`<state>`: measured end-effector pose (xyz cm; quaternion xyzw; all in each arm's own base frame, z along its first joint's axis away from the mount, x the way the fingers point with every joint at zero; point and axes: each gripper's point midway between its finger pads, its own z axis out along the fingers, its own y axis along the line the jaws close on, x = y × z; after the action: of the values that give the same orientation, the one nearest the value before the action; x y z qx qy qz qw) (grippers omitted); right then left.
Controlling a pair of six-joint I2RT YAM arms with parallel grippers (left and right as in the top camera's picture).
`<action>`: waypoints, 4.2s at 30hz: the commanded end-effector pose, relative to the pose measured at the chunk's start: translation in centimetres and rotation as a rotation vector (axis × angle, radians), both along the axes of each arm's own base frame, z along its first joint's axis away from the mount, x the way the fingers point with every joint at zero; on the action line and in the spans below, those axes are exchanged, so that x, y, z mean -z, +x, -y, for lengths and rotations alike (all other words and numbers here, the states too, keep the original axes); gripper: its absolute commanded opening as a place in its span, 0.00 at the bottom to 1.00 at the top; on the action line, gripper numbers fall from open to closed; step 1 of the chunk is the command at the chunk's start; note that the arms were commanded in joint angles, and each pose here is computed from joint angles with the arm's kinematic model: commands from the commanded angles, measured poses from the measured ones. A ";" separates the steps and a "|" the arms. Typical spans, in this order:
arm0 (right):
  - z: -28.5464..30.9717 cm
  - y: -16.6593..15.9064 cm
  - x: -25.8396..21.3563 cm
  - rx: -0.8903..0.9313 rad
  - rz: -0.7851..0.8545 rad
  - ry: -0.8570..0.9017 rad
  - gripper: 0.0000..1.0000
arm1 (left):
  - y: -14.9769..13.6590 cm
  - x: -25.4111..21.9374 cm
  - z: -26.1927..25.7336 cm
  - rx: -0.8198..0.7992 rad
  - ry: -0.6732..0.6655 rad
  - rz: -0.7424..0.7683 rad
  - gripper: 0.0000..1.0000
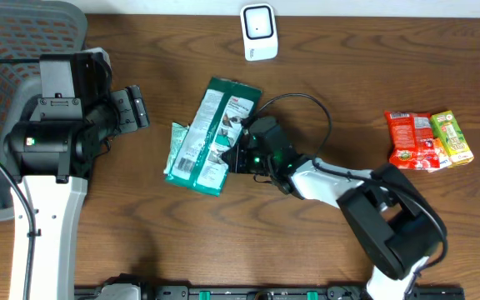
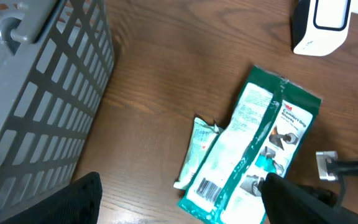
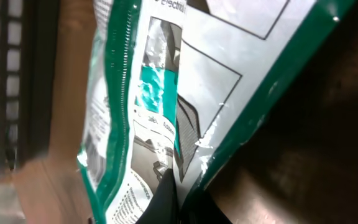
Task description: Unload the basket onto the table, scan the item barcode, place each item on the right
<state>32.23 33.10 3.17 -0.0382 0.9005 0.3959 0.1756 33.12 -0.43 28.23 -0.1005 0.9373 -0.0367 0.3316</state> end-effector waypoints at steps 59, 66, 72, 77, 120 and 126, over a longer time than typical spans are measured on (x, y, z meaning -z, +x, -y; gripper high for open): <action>10.2 -2.9 -2.0 -0.169 -0.006 -0.253 0.01 | 0.1 -0.6 -0.1 -0.012 0.001 0.015 0.83; 10.2 -2.9 -2.0 -0.169 -0.006 -0.253 0.01 | 0.1 -0.6 -0.1 -0.012 0.001 0.015 0.83; 10.2 -2.9 -2.1 -0.169 -0.006 -0.252 0.01 | 0.1 -0.6 -0.1 -0.012 0.001 0.015 0.83; 10.2 -2.9 -2.1 -0.169 -0.005 -0.253 0.01 | 0.1 -0.6 -0.1 -0.012 0.001 0.015 0.83; 17.3 -1.7 -3.7 -0.081 -0.106 -0.081 0.01 | -2.0 4.5 11.6 0.412 -0.437 -0.199 0.83; 19.1 -3.6 -1.2 -0.079 -0.176 -0.200 0.01 | -0.8 7.7 14.4 0.479 -0.471 -0.292 0.71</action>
<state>28.98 15.42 5.37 -0.0460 0.9326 0.3515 0.0681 32.25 -13.29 21.19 0.0192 0.9431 -0.2903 0.1608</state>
